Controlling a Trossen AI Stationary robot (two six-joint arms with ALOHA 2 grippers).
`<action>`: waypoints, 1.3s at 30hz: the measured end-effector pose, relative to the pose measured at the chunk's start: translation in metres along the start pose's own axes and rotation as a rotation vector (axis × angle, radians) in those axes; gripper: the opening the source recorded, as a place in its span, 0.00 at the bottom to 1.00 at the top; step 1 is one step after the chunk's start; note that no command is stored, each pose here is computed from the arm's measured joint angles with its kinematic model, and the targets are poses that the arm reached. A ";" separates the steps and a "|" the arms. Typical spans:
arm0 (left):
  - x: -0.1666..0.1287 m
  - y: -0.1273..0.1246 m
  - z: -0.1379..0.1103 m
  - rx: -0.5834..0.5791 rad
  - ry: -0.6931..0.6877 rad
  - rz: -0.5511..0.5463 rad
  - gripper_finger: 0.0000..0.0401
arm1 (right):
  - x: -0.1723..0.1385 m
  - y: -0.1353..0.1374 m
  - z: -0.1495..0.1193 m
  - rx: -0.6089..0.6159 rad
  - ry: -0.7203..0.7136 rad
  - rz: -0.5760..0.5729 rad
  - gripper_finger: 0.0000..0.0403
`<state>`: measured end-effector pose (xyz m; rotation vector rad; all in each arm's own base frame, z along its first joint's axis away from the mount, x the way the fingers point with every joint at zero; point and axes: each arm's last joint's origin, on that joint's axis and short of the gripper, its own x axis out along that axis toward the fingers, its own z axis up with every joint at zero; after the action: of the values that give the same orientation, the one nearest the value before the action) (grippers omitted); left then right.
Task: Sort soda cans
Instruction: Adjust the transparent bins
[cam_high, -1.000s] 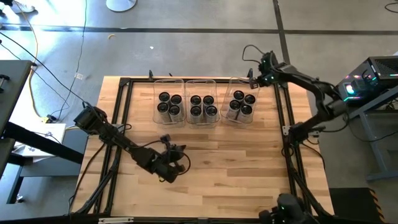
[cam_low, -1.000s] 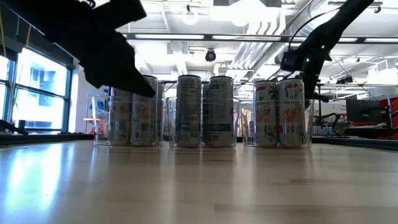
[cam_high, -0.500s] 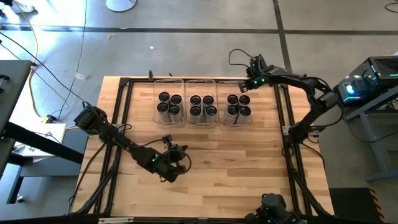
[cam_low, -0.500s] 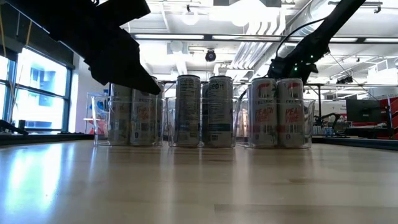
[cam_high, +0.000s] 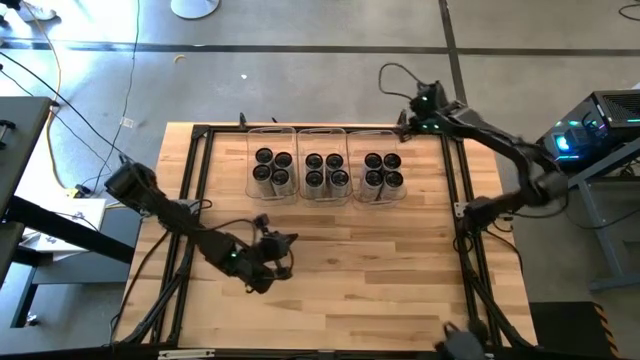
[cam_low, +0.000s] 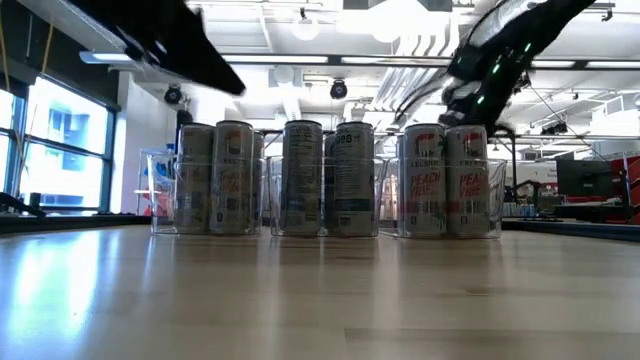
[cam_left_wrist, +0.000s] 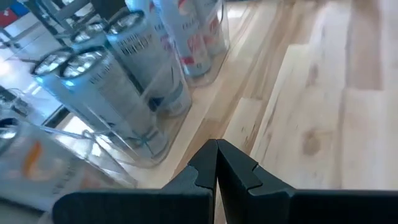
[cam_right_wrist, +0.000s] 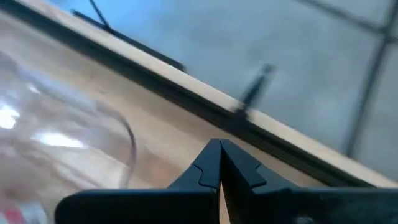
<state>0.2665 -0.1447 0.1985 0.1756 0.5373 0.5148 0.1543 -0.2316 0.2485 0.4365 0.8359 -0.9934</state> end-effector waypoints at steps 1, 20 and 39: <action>-0.007 0.003 0.002 -0.002 -0.004 -0.006 0.00 | -0.013 0.001 -0.004 -0.023 0.008 -0.030 0.00; -0.076 0.028 -0.017 -0.043 -0.085 0.061 0.00 | -0.053 0.070 -0.162 0.004 0.227 0.201 0.00; -0.076 0.028 -0.017 -0.042 -0.087 0.065 0.00 | -0.040 0.088 -0.172 0.080 0.088 0.324 0.00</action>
<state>0.1900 -0.1586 0.2263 0.1752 0.4369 0.5789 0.1484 -0.0505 0.1693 0.6656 0.7758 -0.7128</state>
